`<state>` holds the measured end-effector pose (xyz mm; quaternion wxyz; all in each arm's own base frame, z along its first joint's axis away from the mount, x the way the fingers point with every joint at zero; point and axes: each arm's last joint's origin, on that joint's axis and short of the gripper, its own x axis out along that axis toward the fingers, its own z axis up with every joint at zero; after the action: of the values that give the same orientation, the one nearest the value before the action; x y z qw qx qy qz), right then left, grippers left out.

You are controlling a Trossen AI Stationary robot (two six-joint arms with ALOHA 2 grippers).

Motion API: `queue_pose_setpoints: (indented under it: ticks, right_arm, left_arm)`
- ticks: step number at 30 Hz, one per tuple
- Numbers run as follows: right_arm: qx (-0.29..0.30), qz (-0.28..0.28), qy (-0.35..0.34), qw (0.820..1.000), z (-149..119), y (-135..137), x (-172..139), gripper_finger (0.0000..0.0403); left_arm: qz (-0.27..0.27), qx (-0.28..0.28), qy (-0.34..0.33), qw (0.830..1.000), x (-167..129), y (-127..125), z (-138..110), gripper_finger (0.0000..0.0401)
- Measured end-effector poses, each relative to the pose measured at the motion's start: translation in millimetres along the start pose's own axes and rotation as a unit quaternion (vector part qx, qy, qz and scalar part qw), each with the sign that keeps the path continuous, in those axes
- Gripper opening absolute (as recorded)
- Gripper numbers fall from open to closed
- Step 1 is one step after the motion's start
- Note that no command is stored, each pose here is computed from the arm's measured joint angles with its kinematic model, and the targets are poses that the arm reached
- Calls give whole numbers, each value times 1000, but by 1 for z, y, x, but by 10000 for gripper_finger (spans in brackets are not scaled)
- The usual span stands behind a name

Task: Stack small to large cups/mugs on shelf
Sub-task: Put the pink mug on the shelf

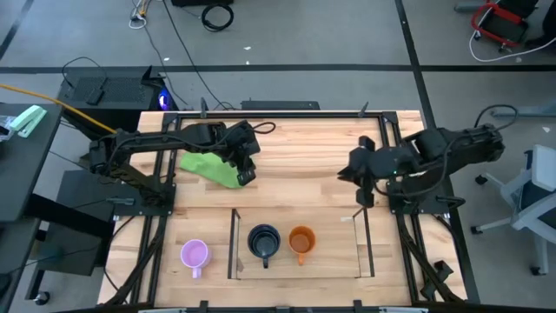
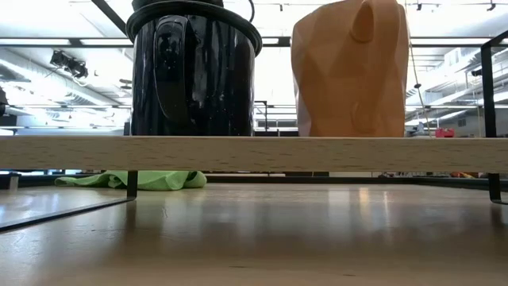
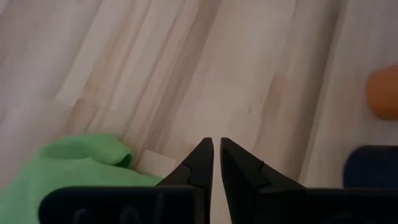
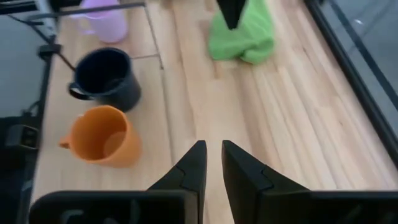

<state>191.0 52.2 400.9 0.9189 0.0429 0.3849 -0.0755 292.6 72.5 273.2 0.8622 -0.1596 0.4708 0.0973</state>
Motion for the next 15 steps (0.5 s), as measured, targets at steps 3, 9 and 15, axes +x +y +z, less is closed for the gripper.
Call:
queue_pose_setpoints:
  ticks: [3,9,15]
  right_arm:
    - [3,-18,8,1000,-5,1,-2,56]
    - [-20,-16,11,1000,-17,17,16,56]
    - [-39,-1,29,999,-50,33,47,56]
  left_arm:
    - [10,0,-2,1000,0,0,0,40]
    - [10,3,-1,1000,1,-5,-1,39]
    - [1,21,3,1000,2,-14,-3,30]
